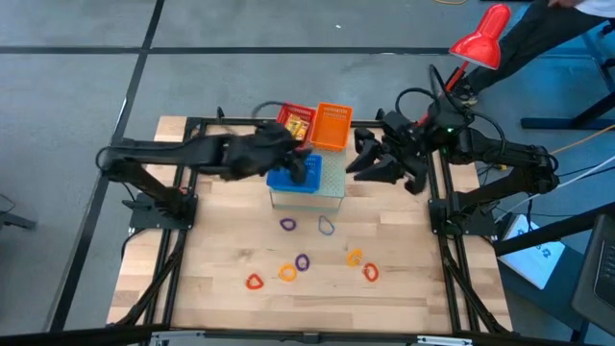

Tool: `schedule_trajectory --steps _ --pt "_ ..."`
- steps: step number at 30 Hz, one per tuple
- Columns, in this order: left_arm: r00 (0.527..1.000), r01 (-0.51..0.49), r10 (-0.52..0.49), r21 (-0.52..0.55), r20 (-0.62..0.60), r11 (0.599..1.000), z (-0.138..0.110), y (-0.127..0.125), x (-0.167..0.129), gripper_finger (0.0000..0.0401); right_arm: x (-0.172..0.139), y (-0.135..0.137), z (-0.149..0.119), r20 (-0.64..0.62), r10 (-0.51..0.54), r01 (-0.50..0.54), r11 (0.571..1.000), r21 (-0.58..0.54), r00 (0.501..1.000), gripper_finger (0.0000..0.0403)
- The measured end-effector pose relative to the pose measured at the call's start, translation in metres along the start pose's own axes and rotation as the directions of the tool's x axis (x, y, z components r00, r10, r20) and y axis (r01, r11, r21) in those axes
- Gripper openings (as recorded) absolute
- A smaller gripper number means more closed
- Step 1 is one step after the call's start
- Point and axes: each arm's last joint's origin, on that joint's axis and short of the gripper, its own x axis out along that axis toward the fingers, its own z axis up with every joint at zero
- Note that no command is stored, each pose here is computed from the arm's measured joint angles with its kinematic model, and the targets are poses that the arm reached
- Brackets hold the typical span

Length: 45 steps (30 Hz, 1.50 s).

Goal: Pick & Place Office Desk Supplies
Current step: Put the blue rubber band into the blue basket on the shelf

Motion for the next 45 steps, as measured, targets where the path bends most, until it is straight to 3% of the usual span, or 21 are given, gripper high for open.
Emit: schedule_trajectory --steps 4,9,11,14,17,20,24,27,30,33,38,41,45 --pt "0.979 0.059 -0.055 -0.015 0.196 0.998 0.009 -0.025 -0.047 0.0165 0.004 -0.009 -0.003 0.038 -0.131 0.124 0.98 0.155 0.991 0.0128" --pt "0.965 -0.021 0.008 0.048 0.263 0.999 -0.015 -0.051 -0.089 0.0156 0.011 -0.017 -0.005 0.04 -0.154 0.144 0.971 0.189 0.987 0.0128" --pt "0.963 -0.024 0.009 0.055 0.27 0.998 -0.024 -0.058 -0.102 0.0155 0.012 -0.017 -0.005 0.051 -0.148 0.139 0.979 0.146 0.988 0.0128" --pt "0.966 -0.016 -0.001 0.063 0.259 0.998 -0.038 -0.062 -0.12 0.0155 0.006 -0.005 0.006 0.143 -0.074 0.08 0.996 -0.034 0.987 0.0128" --pt "0.974 -0.01 -0.012 0.094 0.226 0.995 -0.054 -0.059 -0.136 0.0155 -0.018 0.022 0.017 0.192 -0.001 0.038 0.981 -0.189 0.981 0.0128" --pt "0.979 -0.002 -0.017 0.092 0.202 0.996 -0.07 -0.045 -0.157 0.0155 -0.051 0.045 0.018 0.222 -0.105 0.165 0.948 -0.271 0.969 0.0128" --pt "0.959 0.051 -0.058 0.032 0.276 0.998 -0.101 -0.018 -0.186 0.0155 -0.081 0.055 0.001 0.292 -0.321 0.394 0.888 -0.238 0.901 0.0128" --pt "0.954 0.14 -0.13 -0.017 0.269 0.99 -0.132 -0.005 -0.194 0.0155 -0.087 0.049 -0.03 0.316 -0.366 0.428 0.89 -0.156 0.875 0.0128" --pt "0.978 0.14 -0.126 -0.071 0.167 0.988 -0.169 0.004 -0.188 0.0155 -0.082 0.033 -0.067 0.329 -0.398 0.446 0.891 -0.082 0.856 0.0128" --pt "0.985 0.123 -0.099 -0.172 0.14 0.977 -0.211 0.011 -0.169 0.0155 -0.078 0.013 -0.101 0.344 -0.461 0.486 0.874 0.018 0.818 0.0128" --pt "0.995 0.098 -0.084 -0.279 0.062 0.955 -0.261 0.014 -0.136 0.0155 -0.076 -0.002 -0.128 0.409 -0.431 0.435 0.896 0.089 0.804 0.0128" --pt "0.991 0.084 -0.107 -0.259 -0.078 0.962 -0.272 0.008 -0.11 0.0155 -0.077 -0.006 -0.134 0.414 -0.432 0.435 0.895 0.093 0.801 0.0128" --pt "0.936 0.181 -0.233 -0.205 -0.264 0.962 -0.261 -0.003 -0.063 0.0155 -0.077 -0.007 -0.134 0.422 -0.452 0.454 0.885 0.101 0.786 0.0128"
